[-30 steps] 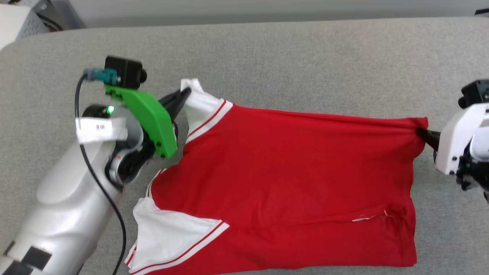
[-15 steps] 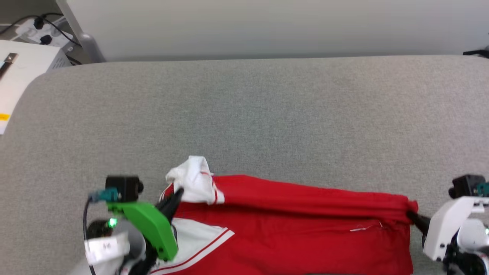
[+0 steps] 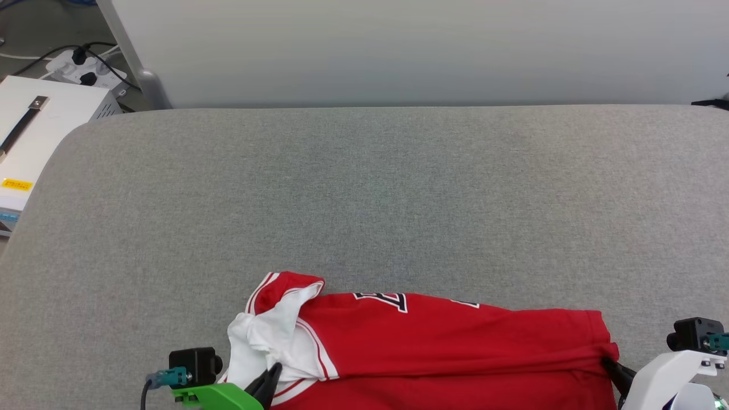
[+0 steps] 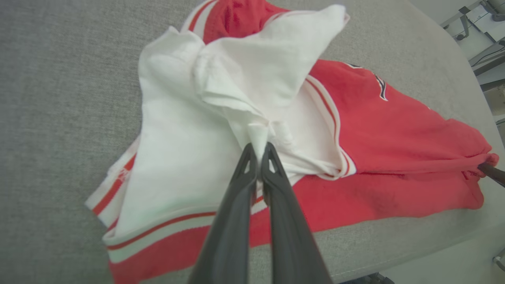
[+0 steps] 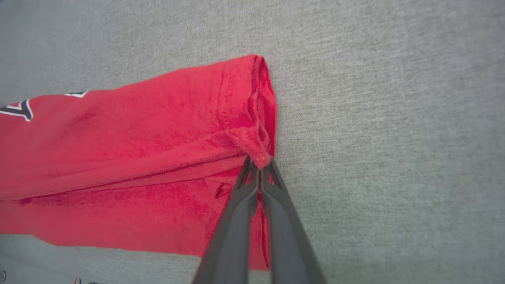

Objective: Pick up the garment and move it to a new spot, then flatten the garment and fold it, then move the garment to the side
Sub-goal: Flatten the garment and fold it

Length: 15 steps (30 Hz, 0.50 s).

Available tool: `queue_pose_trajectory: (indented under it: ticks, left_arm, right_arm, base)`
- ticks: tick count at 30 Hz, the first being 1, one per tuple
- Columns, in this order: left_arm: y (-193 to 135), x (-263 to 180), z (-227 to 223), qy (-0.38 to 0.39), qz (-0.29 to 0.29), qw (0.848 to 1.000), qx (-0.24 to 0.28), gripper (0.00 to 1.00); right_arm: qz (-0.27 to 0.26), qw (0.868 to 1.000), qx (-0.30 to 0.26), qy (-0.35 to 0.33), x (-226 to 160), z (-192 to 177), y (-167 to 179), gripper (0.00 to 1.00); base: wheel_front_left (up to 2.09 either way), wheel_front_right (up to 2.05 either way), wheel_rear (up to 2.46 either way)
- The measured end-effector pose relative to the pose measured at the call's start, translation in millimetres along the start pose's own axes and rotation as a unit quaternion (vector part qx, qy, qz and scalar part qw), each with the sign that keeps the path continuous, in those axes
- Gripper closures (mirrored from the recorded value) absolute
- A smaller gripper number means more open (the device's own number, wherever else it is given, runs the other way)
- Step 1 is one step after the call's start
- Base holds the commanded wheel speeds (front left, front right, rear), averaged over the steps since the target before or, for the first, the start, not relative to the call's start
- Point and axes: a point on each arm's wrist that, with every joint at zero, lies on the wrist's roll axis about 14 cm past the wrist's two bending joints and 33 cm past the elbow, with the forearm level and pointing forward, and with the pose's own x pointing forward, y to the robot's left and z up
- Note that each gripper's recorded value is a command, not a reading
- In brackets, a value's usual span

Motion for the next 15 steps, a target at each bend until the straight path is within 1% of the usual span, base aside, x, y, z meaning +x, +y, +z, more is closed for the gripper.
queue_pose_trajectory:
  ticks: [1, 2, 3, 5, 9, 12, 15]
  left_arm:
    - [0.4, 1.1, -2.5, -0.001, -0.001, 1.000, -0.003, 0.65]
    - [-0.1, 2.2, -3.5, -0.005, -0.004, 1.000, -0.006, 0.23]
    - [-0.3, 3.1, -2.8, -0.012, -0.006, 1.000, -0.008, 0.00]
    - [-0.3, 4.7, 1.7, -0.030, -0.009, 0.999, -0.004, 0.00]
    - [-5.1, 6.3, 34.5, -0.115, -0.018, 0.993, -0.007, 0.00]
    - [-5.2, 4.9, 52.7, -0.154, -0.019, 0.988, 0.015, 0.00]
    - [-4.2, 2.0, 72.2, -0.191, -0.015, 0.981, 0.039, 0.00]
  right_arm:
    - [0.001, 1.000, 0.003, -0.009, 0.0, 0.7, 1.4, 0.00]
    - [0.000, 1.000, 0.003, -0.023, -0.5, 2.9, 2.4, 0.00]
    - [0.000, 0.999, 0.002, -0.040, -1.2, 7.3, 3.3, 0.00]
    - [0.001, 0.997, 0.001, -0.073, -3.4, 17.6, 6.0, 0.00]
    - [0.006, 0.992, -0.004, -0.128, -10.8, 37.5, 12.0, 0.00]
    - [0.002, 0.990, -0.010, -0.139, -16.0, 44.7, 9.5, 0.00]
    - [-0.006, 0.991, -0.020, -0.131, -18.9, 47.7, 4.4, 0.00]
  base:
    - [0.00, 0.00, 0.00]
    - [0.00, 0.00, 0.00]
    - [0.00, 0.00, 0.00]
    - [0.00, 0.00, 0.00]
    - [0.00, 0.00, 0.00]
    - [0.00, 0.00, 0.00]
    - [0.00, 0.00, 0.00]
